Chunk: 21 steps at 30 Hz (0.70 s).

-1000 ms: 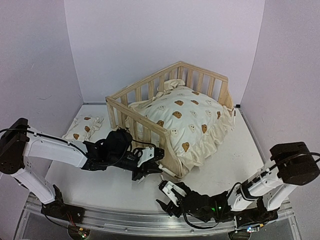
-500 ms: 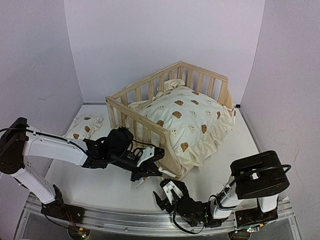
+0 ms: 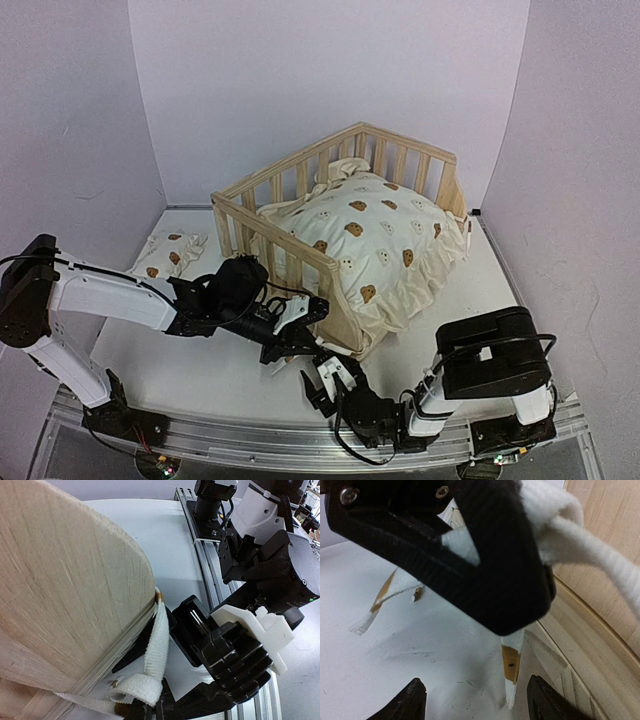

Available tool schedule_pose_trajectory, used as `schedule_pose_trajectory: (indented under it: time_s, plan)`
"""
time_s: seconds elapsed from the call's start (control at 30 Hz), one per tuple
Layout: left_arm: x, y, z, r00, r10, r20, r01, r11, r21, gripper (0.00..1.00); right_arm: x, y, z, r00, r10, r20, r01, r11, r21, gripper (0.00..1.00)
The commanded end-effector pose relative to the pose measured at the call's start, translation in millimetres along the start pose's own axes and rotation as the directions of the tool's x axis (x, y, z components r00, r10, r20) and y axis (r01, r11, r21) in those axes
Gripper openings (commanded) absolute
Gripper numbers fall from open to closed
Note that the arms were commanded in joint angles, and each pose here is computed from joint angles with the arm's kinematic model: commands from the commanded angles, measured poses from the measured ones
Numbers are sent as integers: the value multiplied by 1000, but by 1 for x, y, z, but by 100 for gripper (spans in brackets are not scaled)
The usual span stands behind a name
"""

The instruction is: Set up the pet bed

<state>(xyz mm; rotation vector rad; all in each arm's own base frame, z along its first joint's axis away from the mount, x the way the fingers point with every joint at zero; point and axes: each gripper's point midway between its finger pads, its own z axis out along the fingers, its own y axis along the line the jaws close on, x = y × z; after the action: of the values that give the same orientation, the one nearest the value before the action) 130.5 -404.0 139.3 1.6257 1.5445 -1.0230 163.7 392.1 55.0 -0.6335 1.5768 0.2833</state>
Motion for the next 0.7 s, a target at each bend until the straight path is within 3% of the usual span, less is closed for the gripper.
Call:
schedule_pose_trajectory:
  time_s: [0.0,0.17,0.27,0.33,0.43,0.47,0.6,0.67]
  plan:
    - [-21,-5,-1,999,18,42,-20,999,44,0,-13,-23,16,996,74,53,-79,992,94,71]
    - [-21,-4,0,999,15,41,-17,999,49,0,-15,-18,31,997,38,69,-46,992,114,67]
    - [-19,-4,-1,999,13,39,-15,999,50,0,-15,-21,36,997,33,73,-44,988,146,54]
    - [-19,-3,-2,999,15,40,-17,999,46,0,-16,-23,37,997,31,77,-43,987,152,40]
    - [-18,1,-2,999,12,35,-13,1000,28,0,-25,-25,29,995,49,89,-60,990,126,5]
    - [-17,2,-2,999,11,32,-12,1000,23,0,-28,-27,22,994,64,92,-75,990,121,0]
    - [-9,13,5,1000,-7,4,7,1000,-16,0,-25,-20,-13,998,52,29,-52,999,14,0]
    - [-5,17,9,1000,-15,-12,15,1000,-25,0,-19,-19,-26,994,109,-32,-110,992,-58,0]
